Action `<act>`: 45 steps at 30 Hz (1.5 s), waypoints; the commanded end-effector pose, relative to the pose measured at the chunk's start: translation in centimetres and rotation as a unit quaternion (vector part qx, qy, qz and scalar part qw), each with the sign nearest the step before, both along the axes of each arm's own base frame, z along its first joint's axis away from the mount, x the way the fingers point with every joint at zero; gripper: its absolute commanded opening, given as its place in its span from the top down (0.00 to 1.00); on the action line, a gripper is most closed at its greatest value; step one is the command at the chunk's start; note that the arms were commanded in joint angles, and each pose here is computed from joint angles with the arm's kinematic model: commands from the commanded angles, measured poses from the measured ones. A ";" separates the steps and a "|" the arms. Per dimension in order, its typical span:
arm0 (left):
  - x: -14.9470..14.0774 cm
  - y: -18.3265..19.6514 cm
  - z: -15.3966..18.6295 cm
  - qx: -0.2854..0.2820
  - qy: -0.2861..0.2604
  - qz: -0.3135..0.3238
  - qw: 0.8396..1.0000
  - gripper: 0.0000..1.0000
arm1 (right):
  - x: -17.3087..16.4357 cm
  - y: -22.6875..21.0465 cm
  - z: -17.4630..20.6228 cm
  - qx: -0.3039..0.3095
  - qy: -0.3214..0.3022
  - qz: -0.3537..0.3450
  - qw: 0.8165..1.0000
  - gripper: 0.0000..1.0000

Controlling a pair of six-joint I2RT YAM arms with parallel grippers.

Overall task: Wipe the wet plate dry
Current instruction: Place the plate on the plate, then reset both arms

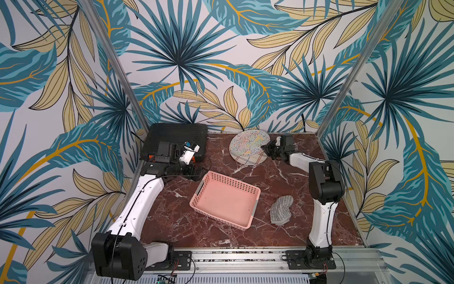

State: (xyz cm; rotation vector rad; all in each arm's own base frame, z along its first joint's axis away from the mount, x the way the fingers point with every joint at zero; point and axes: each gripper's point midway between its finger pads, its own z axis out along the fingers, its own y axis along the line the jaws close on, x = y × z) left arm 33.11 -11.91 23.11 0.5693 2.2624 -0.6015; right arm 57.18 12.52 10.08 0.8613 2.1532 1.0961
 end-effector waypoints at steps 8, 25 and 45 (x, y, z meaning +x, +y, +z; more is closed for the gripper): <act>0.1 0.1 0.1 -0.006 -0.009 0.002 1.000 0.00 | -1.8 -0.5 -2.3 -0.040 0.024 0.014 0.999 0.74; 0.4 1.1 0.0 0.029 -0.021 0.016 0.999 0.00 | -4.5 -2.2 -3.0 -0.123 0.084 0.025 0.989 0.32; 1.7 12.2 -7.9 0.345 0.012 0.145 0.927 0.21 | -15.8 -5.0 5.5 -0.229 0.070 0.062 0.969 0.23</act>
